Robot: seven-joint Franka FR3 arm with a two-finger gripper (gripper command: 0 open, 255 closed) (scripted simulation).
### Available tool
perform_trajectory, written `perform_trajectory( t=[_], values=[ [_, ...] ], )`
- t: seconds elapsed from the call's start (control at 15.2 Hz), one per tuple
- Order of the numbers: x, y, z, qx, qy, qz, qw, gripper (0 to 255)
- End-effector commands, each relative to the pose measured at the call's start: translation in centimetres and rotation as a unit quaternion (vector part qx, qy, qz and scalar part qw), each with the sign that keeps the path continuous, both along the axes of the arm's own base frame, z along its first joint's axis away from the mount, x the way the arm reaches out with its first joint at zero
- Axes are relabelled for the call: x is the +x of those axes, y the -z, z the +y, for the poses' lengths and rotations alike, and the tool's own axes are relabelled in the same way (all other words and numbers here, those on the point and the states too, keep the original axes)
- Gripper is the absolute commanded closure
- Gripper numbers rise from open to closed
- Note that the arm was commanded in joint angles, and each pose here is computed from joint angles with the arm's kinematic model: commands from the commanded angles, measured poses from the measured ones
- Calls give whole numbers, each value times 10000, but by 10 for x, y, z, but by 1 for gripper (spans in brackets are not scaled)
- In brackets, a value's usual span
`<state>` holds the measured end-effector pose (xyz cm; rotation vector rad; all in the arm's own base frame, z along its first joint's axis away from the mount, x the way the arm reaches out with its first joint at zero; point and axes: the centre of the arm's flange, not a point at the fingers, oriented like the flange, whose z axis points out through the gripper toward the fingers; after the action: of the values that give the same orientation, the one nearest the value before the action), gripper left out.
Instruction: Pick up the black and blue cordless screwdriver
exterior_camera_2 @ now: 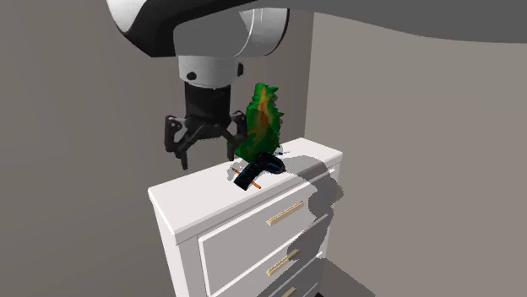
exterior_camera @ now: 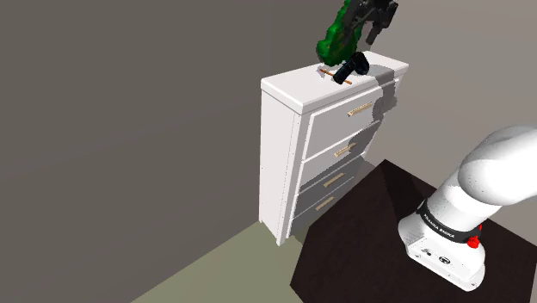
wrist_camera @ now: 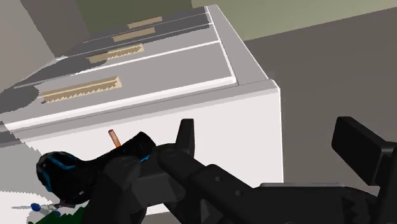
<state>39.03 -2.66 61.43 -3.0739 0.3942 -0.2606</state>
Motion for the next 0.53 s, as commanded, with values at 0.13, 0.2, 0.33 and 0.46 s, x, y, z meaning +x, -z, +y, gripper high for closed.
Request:
perform_trajectory(
  t=[0.13,0.2,0.33,0.46],
  values=[
    [41,8,-40,288,920,47,9953,0],
    [49,11,-51,359,1145,59,9928,0],
    [65,17,-74,501,1592,82,9859,0],
    [78,24,-97,642,2035,105,9769,0]
  ],
)
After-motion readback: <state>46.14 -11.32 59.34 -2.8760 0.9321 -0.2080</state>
